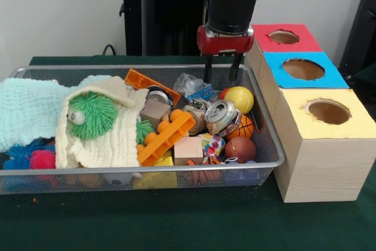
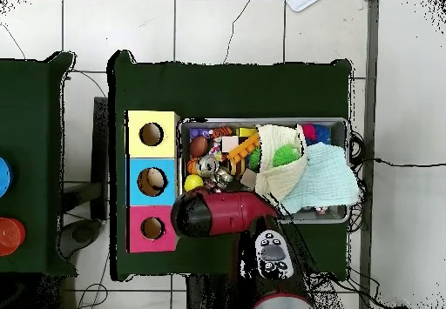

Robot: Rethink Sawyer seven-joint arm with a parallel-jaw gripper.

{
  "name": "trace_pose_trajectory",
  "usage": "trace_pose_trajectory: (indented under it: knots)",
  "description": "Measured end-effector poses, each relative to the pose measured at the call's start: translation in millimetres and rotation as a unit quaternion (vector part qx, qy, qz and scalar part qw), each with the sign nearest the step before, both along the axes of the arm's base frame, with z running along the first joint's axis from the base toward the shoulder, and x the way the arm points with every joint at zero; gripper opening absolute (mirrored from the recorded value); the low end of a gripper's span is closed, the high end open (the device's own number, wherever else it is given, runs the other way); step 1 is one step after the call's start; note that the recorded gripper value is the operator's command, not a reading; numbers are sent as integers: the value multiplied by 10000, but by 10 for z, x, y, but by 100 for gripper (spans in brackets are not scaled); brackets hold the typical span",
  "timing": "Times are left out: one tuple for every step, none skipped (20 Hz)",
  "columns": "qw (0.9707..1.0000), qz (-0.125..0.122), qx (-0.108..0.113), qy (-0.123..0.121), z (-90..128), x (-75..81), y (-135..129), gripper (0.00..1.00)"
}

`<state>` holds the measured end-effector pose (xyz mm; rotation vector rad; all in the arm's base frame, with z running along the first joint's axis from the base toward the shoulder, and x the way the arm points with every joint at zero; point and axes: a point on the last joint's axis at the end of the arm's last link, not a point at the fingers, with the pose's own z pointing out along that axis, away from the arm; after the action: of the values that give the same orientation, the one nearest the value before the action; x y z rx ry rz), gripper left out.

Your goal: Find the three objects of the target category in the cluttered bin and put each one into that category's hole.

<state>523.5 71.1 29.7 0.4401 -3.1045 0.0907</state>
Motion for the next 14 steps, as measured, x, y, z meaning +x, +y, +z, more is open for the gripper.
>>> trace_pose_trajectory:
  knots:
    - [10000,19,-12,42,-36,-32,-7,100]
    - [9999,46,-28,92,-77,-73,-20,100]
    - [9999,73,-44,142,-118,-113,-32,100]
    - [9997,98,-62,199,-162,-159,-51,100]
    - [9996,114,-73,228,-186,-182,-61,100]
    - [9996,130,-83,256,-210,-206,-71,100]
    - [9994,154,-97,295,-239,-239,-84,100]
    - [9992,187,-114,344,-278,-282,-102,100]
    - [9989,215,-128,387,-312,-319,-118,100]
    - [9986,251,-143,444,-360,-368,-137,100]
    - [9983,297,-160,477,-418,-414,-162,100]
    - [9983,340,-183,426,-457,-407,-193,100]
    - [9984,362,-200,380,-482,-392,-215,100]
    - [9985,383,-216,335,-507,-377,-237,100]
